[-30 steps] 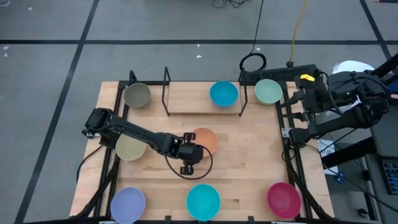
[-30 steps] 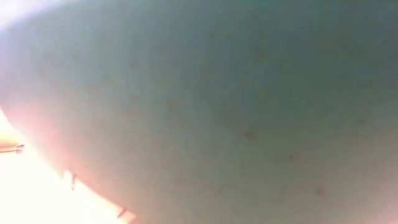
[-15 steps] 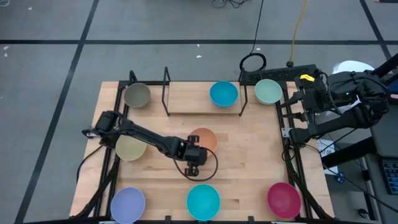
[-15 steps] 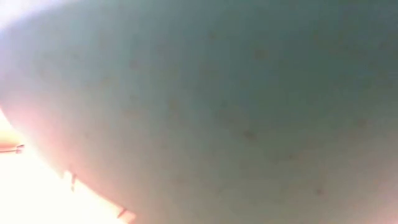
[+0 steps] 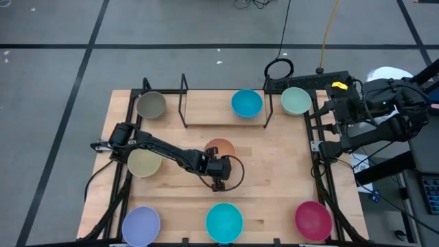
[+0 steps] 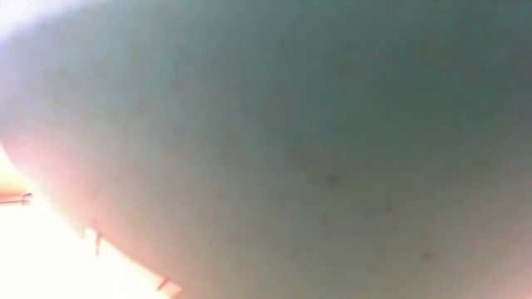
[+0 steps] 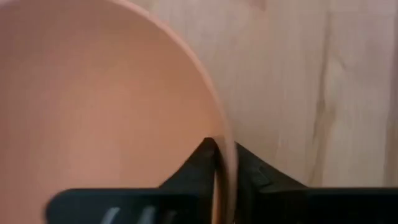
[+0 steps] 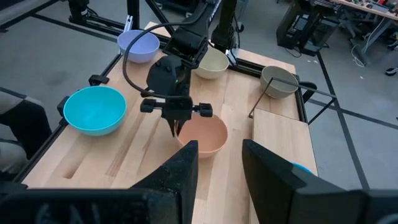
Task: Place and stack bowls onto a shelf
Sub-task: Put the orange bowl on the shelf
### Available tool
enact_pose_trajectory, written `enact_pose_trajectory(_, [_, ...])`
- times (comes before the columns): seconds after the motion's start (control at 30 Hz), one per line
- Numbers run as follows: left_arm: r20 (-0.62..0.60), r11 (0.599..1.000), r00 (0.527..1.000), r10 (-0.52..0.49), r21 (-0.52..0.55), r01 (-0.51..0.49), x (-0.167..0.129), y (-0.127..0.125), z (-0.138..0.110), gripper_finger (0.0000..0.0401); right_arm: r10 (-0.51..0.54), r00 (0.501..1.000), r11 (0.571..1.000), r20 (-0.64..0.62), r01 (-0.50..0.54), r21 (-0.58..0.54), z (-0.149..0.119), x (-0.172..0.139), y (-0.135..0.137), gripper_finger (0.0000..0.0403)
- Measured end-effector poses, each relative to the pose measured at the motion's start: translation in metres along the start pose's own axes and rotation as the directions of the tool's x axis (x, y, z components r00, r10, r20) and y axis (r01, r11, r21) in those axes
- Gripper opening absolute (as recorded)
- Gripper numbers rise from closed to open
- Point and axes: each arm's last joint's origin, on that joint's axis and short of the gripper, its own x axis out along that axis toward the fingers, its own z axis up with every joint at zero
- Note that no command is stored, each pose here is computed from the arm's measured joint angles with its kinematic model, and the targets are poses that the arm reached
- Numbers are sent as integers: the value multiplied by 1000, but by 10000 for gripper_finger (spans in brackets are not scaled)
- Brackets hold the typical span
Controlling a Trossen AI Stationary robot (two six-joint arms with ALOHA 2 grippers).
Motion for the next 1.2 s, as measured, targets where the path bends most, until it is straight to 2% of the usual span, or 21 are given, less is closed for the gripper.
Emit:
enact_pose_trajectory(0.1, [16, 997, 1000, 17, -73, -16, -1, 1, 2, 15, 0, 1000, 1000, 0, 0, 0, 0, 0, 0, 116])
enact_pose_trajectory(0.23, [28, 995, 999, 23, -97, -21, -7, 2, 3, 11, 0, 1000, 1000, 0, 0, 0, 0, 0, 0, 116])
enact_pose_trajectory(0.4, [75, 997, 997, 32, -69, -27, -32, 6, 15, 11, 0, 1000, 1000, 0, 0, 0, 0, 0, 0, 116])
enact_pose_trajectory(0.57, [152, 994, 987, 57, -101, -42, -62, 20, 32, 11, 0, 1000, 1000, 0, 0, 0, 0, 0, 0, 116])
enact_pose_trajectory(0.77, [191, 984, 971, 142, -136, -117, -89, 48, 51, 11, 0, 1000, 1000, 0, 0, 0, 0, 0, 0, 116])
enact_pose_trajectory(0.93, [178, 975, 965, 193, -144, -169, -95, 79, 63, 11, 0, 1000, 1000, 0, 0, 0, 0, 0, 0, 116])
enact_pose_trajectory(1.2, [62, 950, 974, 216, -243, -195, -91, 137, 65, 11, 0, 1000, 1000, 0, 0, 1, 0, 0, 0, 116])
